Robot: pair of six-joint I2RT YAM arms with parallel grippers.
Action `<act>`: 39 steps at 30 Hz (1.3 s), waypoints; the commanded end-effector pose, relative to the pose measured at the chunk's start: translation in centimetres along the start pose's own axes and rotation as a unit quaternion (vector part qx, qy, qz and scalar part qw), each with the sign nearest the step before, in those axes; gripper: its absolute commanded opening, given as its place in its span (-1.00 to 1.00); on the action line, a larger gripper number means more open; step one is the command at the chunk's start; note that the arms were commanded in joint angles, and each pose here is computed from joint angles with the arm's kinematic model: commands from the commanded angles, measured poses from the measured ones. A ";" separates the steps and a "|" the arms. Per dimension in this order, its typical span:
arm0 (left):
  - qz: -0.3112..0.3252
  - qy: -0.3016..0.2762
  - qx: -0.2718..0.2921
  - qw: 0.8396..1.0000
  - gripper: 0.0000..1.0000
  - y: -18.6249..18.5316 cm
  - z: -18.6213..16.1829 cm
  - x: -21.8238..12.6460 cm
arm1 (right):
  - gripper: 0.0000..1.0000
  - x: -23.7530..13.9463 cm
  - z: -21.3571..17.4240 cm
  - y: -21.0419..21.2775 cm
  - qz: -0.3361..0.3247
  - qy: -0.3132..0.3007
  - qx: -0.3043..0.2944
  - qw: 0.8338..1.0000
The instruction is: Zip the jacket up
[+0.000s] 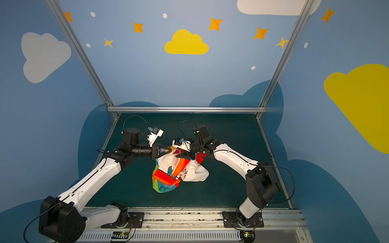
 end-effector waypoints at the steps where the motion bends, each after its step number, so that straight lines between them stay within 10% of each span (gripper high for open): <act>1: 0.045 -0.013 -0.029 0.998 -0.94 1.7 -0.8 -0.3 | 0.01 -1.5 -0.4 -0.8 -0.066 0.033 0.030 0.997; 7: 0.130 -0.093 -0.087 0.983 -0.94 5.8 -2.0 -1.0 | 0.04 -5.2 -0.5 0.5 -0.186 0.071 0.244 0.949; 12: 0.147 -0.096 -0.128 0.976 -0.94 7.3 -2.7 -1.0 | 0.01 -4.4 0.5 4.2 -0.208 0.046 0.491 0.845; 18: 0.155 -0.094 -0.152 0.972 -0.94 8.4 -3.9 -1.0 | 0.04 -1.0 -0.6 6.3 -0.180 0.023 0.619 0.764; 39: 0.138 -0.084 -0.192 0.968 -0.93 9.6 -6.8 -0.4 | 0.14 5.4 -3.9 8.7 -0.094 0.033 0.685 0.722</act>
Point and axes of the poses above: each gripper's point midway between its finger pads, its own x axis out along the fingers, its own y axis along the line the jaws close on, z = x × y, the point moved 3 cm from there along -x, back along the fingers, and after that the axes turned 12 degrees about -x, right-handed, at the moved point
